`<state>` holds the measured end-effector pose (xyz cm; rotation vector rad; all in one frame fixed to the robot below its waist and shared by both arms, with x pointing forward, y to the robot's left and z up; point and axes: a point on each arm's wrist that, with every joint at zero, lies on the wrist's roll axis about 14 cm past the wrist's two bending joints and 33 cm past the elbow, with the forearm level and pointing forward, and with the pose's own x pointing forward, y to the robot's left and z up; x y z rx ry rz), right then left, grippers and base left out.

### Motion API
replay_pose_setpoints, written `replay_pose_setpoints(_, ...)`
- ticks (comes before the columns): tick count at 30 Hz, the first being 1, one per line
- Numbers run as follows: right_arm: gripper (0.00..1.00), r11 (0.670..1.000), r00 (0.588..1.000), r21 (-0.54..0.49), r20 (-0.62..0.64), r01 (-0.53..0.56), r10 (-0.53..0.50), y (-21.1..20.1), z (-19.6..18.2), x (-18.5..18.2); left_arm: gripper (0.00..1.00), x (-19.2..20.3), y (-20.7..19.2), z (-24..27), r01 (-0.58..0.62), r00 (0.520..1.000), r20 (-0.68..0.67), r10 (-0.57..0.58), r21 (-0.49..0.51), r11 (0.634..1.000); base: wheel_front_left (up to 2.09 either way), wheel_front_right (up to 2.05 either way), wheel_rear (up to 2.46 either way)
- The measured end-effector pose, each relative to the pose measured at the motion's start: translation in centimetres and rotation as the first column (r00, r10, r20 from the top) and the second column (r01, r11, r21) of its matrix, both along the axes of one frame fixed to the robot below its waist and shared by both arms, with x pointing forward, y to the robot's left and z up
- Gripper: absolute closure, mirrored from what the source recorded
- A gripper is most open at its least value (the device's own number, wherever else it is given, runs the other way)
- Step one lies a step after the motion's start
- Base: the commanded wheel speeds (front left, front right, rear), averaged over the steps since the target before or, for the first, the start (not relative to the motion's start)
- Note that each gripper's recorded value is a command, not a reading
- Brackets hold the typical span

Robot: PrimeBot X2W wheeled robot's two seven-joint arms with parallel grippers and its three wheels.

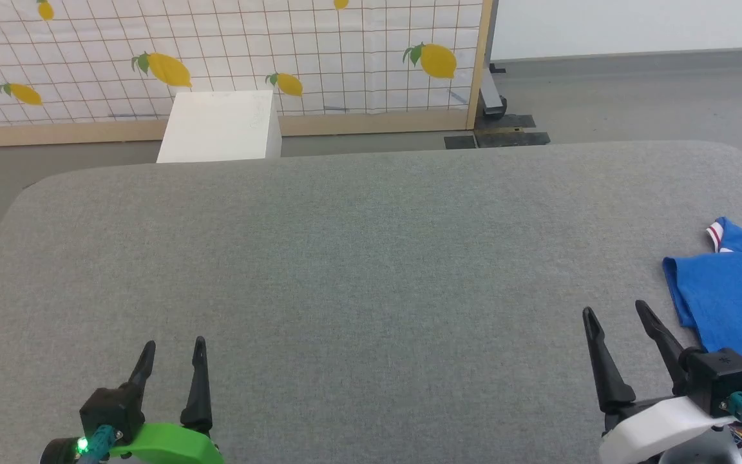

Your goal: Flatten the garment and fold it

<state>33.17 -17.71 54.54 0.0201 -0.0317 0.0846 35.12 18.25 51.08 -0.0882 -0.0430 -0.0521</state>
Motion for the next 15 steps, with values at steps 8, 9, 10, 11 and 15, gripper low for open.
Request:
replay_pose_setpoints(8,0.0,1.0,1.0,0.008,-0.002,-0.005,0.005,0.25,-0.07,-0.08,0.0,-0.07,-0.02,-0.28,0.001,1.0,-0.009,-0.001,0.003,1.0,0.0,0.0,0.0)
replay_pose_setpoints(9,0.0,1.0,1.0,0.008,-0.002,-0.005,0.005,0.27,-0.08,-0.08,0.0,-0.07,-0.03,-0.31,0.002,1.0,-0.01,-0.002,0.003,1.0,0.0,0.0,0.0)
replay_pose_setpoints(10,0.0,1.0,1.0,0.008,-0.003,-0.006,0.006,0.3,-0.11,-0.07,0.0,-0.06,-0.05,-0.34,0.002,1.0,-0.011,-0.002,0.003,1.0,0.0,0.0,0.0)
replay_pose_setpoints(11,0.0,1.0,1.0,0.008,-0.003,-0.007,0.007,0.35,-0.11,-0.07,0.0,-0.06,-0.04,-0.38,0.003,1.0,-0.012,-0.003,0.004,1.0,0.0,0.0,0.0)
replay_pose_setpoints(15,0.0,1.0,1.0,0.01,-0.003,-0.009,0.009,0.42,-0.12,-0.07,0.0,-0.1,0.05,-0.62,0.001,1.0,-0.02,-0.001,0.006,1.0,0.0,0.0,0.0)
